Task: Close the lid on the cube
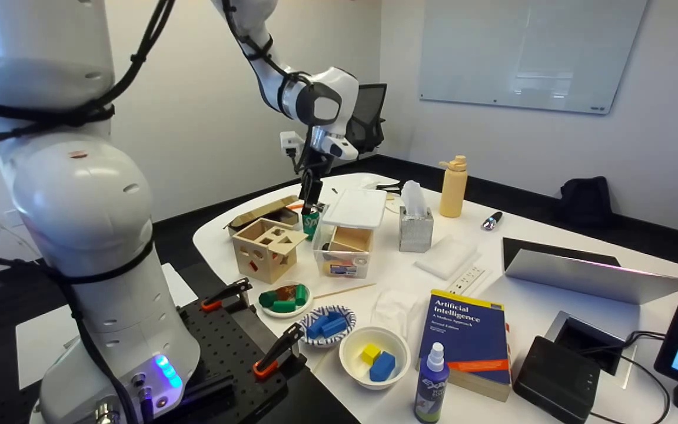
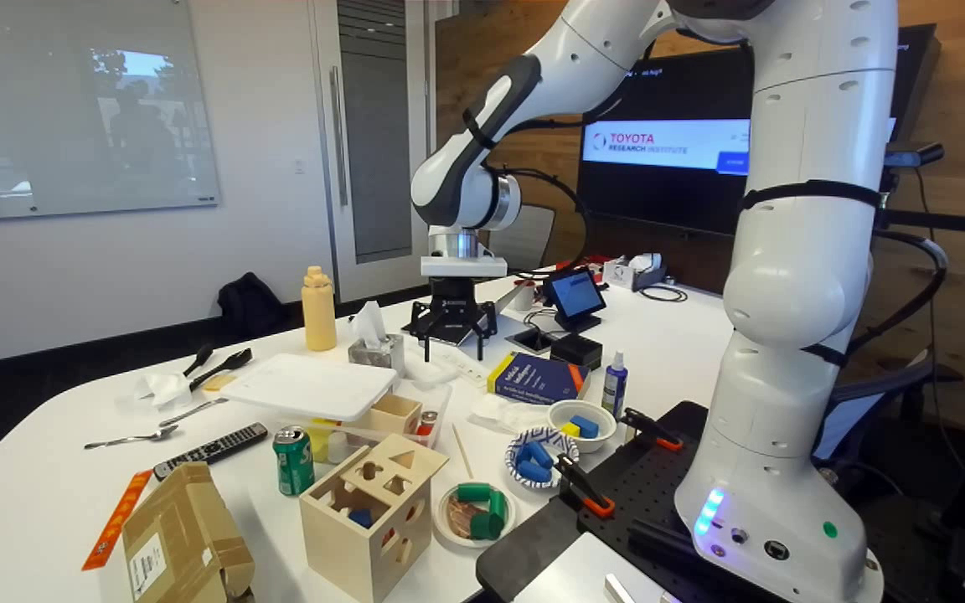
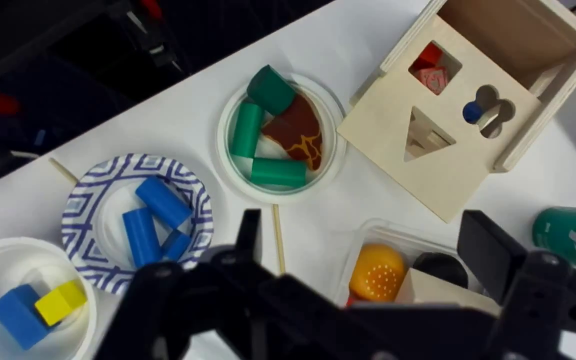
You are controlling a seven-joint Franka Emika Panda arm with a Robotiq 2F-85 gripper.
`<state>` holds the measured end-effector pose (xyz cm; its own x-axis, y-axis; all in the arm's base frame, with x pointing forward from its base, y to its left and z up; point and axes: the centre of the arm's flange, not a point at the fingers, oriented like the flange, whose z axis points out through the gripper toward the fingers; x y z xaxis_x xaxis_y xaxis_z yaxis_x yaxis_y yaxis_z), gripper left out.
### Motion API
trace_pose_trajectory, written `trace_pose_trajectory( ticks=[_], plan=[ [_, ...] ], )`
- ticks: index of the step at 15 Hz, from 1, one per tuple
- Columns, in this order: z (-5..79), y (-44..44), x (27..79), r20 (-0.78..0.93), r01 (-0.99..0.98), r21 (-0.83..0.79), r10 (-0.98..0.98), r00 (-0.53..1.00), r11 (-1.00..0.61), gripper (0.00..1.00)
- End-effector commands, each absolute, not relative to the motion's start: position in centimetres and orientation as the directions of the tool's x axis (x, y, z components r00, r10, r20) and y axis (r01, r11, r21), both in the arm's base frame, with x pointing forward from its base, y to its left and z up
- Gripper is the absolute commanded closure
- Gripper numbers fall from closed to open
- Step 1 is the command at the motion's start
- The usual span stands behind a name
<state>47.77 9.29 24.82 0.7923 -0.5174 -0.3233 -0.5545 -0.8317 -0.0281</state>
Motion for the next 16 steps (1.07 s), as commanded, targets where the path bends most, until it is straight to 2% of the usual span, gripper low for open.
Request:
trace_pose_trajectory(
  ticks=[1, 16],
  plan=[
    [21.9, 9.6, 46.3, -0.308, -0.619, -0.040, -0.579, 0.755, -0.785, 0.00],
    [11.2, 11.4, 45.1, -0.224, -0.725, -0.095, -0.695, 0.683, -0.682, 0.00]
  ],
)
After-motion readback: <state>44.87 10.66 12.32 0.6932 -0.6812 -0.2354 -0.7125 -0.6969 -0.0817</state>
